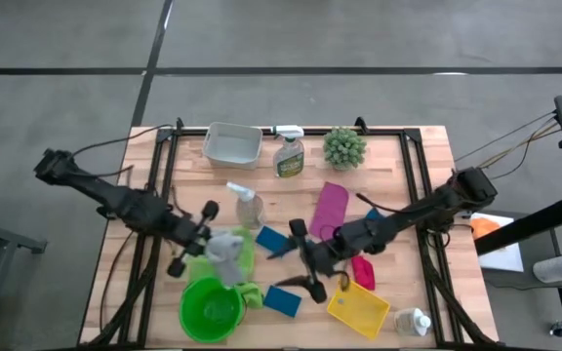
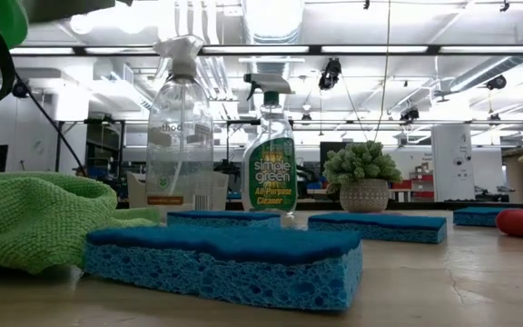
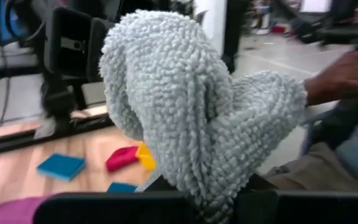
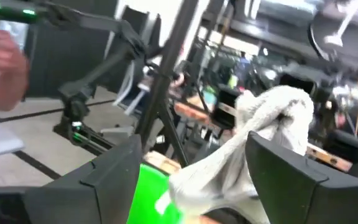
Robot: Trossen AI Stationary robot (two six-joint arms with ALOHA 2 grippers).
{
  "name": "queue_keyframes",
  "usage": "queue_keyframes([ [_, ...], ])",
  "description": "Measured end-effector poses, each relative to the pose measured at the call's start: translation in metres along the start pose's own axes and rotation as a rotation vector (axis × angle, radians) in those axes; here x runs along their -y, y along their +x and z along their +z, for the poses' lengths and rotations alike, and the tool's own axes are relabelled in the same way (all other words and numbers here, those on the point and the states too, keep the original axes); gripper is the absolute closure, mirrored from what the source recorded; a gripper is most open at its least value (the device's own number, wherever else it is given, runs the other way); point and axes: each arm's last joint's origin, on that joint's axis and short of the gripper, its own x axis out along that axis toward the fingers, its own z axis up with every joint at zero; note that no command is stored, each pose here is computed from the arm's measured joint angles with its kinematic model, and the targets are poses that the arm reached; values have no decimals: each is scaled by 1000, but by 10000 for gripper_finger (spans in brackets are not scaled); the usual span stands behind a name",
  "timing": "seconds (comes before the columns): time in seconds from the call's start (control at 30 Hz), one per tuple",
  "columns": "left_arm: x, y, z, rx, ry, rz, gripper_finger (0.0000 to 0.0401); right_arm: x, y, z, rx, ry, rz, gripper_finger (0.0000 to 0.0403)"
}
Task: Pick & Place Kitchen Items
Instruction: Put the gray microfiber cloth into the green basket
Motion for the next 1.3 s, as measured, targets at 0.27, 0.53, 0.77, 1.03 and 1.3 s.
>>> queue_keyframes([
  [0.27,30,-21,14,5,50,-121,392,-12,-24,-18,-30,-6,32,183],
  [0.53,54,-17,11,-81,50,-149,392,-12,-71,-45,-99,119,-19,240],
  [0.77,70,6,11,-147,64,-179,392,-12,-106,-50,-120,211,-45,270],
  [1.03,85,46,-7,-314,107,-179,392,-12,-119,-51,-123,238,-54,279],
  [1.3,88,57,-34,-518,119,-139,392,-14,-117,-57,-145,237,-49,279],
])
